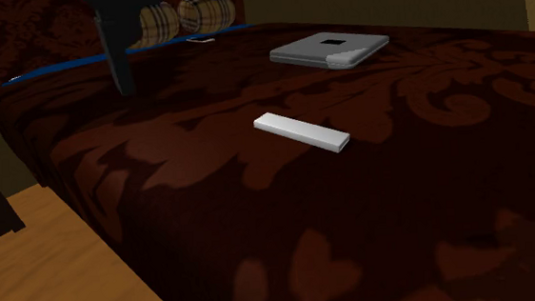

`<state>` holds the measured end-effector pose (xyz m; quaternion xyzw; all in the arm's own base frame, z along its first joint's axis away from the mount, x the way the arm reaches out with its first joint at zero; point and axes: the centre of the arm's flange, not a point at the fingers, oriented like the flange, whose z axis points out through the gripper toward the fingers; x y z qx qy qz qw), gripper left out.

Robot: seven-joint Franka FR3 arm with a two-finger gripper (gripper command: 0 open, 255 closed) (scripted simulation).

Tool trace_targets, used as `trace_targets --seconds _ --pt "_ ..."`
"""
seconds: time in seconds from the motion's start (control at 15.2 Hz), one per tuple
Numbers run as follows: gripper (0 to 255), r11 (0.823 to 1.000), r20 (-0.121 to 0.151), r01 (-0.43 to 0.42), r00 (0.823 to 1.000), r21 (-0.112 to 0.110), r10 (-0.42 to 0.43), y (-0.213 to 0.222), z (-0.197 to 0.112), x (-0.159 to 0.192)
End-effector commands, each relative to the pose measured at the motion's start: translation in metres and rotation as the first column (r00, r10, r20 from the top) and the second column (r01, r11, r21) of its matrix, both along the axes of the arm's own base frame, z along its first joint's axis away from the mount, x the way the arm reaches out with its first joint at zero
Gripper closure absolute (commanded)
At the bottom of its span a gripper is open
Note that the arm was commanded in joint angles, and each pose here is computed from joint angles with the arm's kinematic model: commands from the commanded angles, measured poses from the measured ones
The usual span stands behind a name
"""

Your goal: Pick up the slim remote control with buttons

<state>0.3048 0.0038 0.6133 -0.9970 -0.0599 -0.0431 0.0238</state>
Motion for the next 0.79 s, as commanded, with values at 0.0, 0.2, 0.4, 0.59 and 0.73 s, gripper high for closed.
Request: trace_targets --seconds 0.0,0.2,0.4,0.59,0.73 --pt "0 1.000 0.000 0.000 1.000 0.000 0.000 0.000 0.000 0.000" --pt "0 1.000 -0.007 -0.011 1.000 -0.003 0.011 -0.030 -0.016 0.021" --pt "0 1.000 -0.015 -0.023 1.000 -0.007 0.023 -0.060 -0.032 0.042" --pt "0 0.999 -0.022 -0.034 0.999 -0.010 0.034 -0.089 -0.048 0.063" --pt "0 0.999 -0.028 -0.042 0.999 -0.012 0.041 -0.109 -0.058 0.078"
